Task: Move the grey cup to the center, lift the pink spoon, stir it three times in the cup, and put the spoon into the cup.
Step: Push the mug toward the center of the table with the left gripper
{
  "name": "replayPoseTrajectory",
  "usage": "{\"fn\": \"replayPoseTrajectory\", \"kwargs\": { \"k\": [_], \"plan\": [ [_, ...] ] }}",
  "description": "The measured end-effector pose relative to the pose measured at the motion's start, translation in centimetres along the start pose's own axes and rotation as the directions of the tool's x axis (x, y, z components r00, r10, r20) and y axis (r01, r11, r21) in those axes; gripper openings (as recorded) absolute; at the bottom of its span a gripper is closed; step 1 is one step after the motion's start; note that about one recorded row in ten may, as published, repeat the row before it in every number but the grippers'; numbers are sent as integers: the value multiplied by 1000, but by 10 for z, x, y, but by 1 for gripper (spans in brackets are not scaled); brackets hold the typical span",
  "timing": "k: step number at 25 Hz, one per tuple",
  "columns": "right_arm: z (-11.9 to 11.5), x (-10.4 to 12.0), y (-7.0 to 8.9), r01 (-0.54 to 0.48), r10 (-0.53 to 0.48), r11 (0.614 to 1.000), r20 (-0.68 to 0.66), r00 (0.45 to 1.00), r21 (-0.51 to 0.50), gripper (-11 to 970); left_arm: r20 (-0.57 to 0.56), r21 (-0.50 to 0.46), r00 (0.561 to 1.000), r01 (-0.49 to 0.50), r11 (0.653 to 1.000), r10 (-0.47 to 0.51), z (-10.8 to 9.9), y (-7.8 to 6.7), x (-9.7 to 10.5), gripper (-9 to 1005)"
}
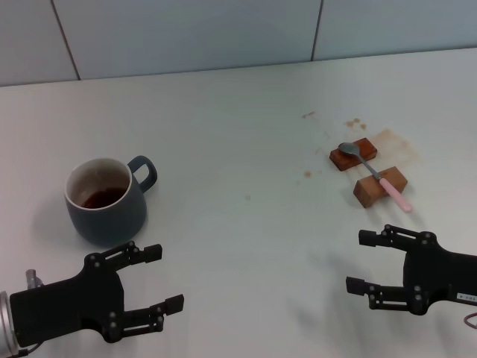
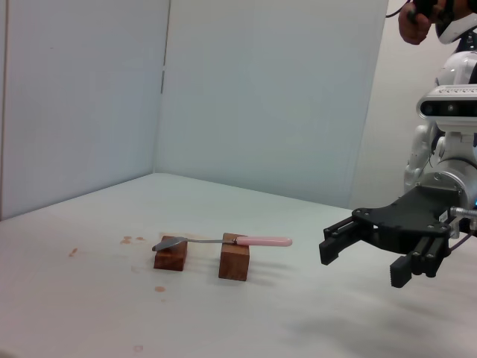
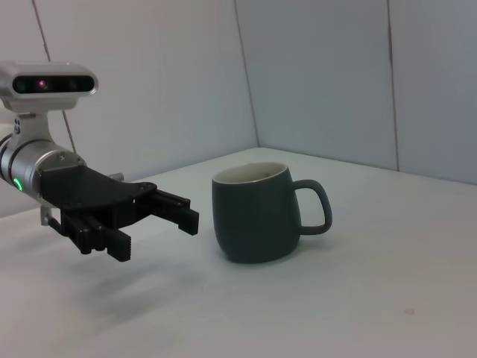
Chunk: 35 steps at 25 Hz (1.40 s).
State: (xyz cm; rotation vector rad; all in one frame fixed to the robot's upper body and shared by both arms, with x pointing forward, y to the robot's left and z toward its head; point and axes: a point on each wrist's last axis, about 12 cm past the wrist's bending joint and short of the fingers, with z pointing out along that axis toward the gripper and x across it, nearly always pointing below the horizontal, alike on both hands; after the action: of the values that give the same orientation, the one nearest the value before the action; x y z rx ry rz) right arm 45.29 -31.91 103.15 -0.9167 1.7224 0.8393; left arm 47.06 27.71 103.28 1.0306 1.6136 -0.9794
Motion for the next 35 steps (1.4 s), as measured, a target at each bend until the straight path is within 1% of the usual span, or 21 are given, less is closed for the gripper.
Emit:
{"fn": "replayPoseTrajectory", "kwargs": {
  "k": [8,22,25,32,35],
  "plan": [
    [2,-2,-1,7,-7,1000,1,1000,-6,820,12,-20,1000,6,1000,-6,-1,1,0,845],
    [2,-3,-2,8,-8,1000,5,1000,-5,820,15,-21,1000,9,1000,-8,2,1,0,842],
    [3,-3,-2,10,-10,1000,6,1000,-5,820,16,-17,1000,11,1000,-11,3,3,-3,841],
    [3,-5,-4,14,-14,1000,8,1000,-4,820,21,-28,1000,16,999,-16,3,5,-4,675],
    [3,-6,-5,16,-16,1000,9,1000,-5,820,20,-32,1000,17,999,-16,4,5,-3,508]
  ]
}}
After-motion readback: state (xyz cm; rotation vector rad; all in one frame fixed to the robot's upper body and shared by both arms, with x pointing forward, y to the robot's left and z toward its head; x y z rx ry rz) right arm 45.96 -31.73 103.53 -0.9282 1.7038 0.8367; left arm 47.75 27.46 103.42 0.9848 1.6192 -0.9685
